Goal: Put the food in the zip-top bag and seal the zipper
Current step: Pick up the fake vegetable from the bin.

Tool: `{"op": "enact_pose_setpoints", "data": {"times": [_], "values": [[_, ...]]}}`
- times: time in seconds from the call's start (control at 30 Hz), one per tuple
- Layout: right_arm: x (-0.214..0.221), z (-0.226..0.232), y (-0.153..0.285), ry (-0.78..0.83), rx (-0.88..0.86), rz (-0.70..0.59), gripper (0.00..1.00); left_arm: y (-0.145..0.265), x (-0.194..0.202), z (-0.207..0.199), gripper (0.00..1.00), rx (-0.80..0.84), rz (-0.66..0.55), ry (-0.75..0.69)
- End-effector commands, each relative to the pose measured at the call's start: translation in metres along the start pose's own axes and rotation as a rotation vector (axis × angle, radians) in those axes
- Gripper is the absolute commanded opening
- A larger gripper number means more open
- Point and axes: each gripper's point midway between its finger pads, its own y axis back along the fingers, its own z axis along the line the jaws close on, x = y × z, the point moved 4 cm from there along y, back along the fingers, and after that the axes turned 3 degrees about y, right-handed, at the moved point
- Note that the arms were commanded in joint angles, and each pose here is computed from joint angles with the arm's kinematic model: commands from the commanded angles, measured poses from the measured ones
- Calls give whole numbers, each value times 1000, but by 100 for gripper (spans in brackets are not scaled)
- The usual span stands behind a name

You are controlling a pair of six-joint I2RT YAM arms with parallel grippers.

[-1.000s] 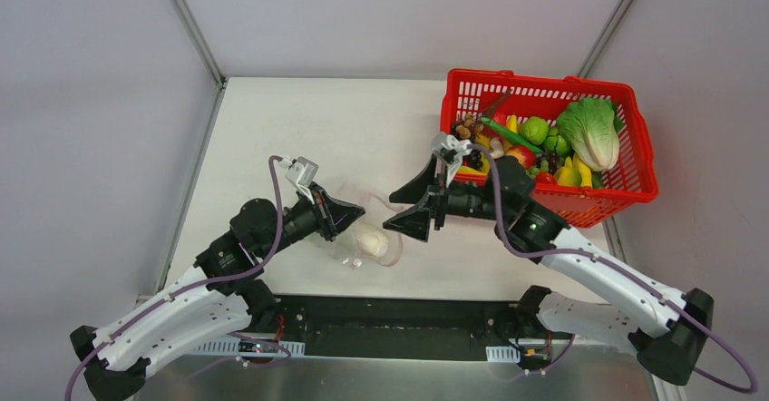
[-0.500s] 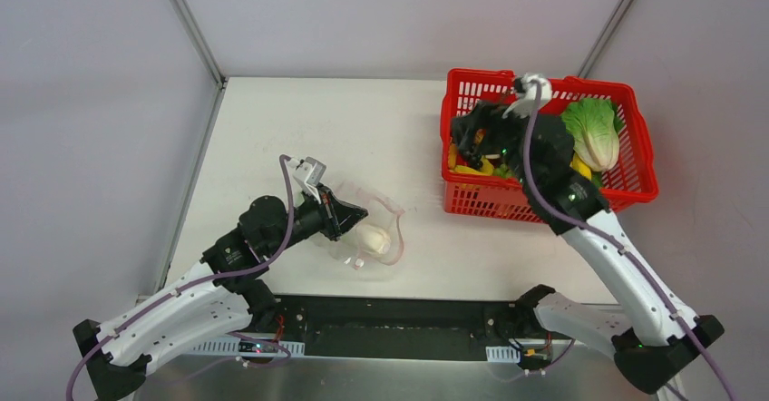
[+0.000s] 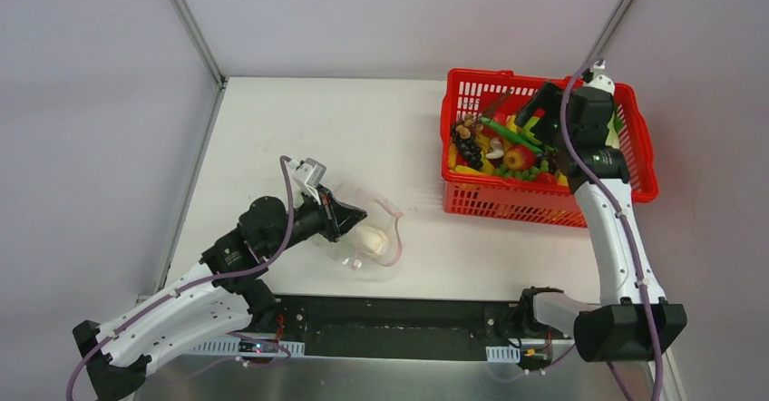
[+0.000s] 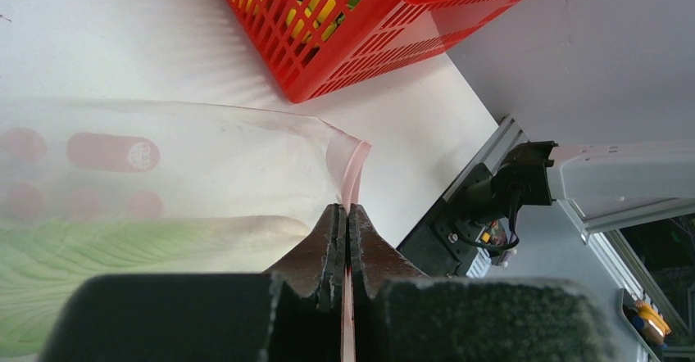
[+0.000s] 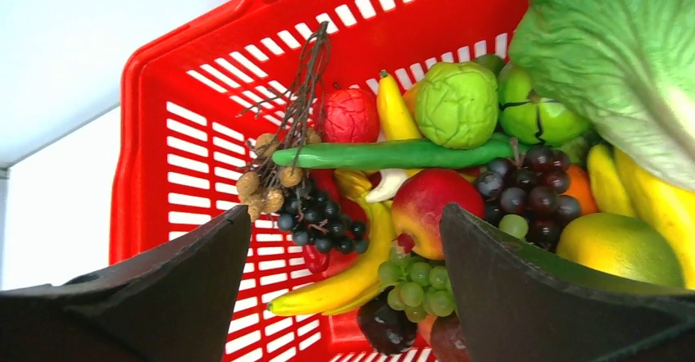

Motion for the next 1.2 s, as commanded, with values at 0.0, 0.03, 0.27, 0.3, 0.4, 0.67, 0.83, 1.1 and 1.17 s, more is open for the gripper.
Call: {"op": "enact_pose_setpoints", "data": {"times": [0.0, 0.03, 0.27, 0.3, 0.4, 0.67, 0.83, 1.1, 1.17], "values": [[9, 22, -7, -91, -160, 109, 86, 2, -4, -5, 0, 36, -25, -26], [17, 24, -13, -94, -177, 150, 85, 2, -4, -5, 0, 36, -25, -29], [52, 30, -52, -192, -170, 339, 84, 5, -2, -3, 0, 20, -5, -41], [50, 30, -56, -197, -172, 318, 84, 5, -2, -3, 0, 17, -6, -40], [42, 25, -66, -221, -138, 218, 82, 6, -3, -2, 0, 12, -11, -39], [34, 22, -93, -229, -47, 238, 83, 6, -5, -2, 0, 3, -13, -40], [45, 40, -88, -37, -293, 209, 83, 5, -5, -2, 0, 3, -10, -41], [46, 26, -90, 537, -435, -32, 82, 5, -4, -3, 0, 4, 2, -48], [45, 27, -92, 588, -448, -37, 80, 4, -5, -3, 0, 4, 8, -53]]}}
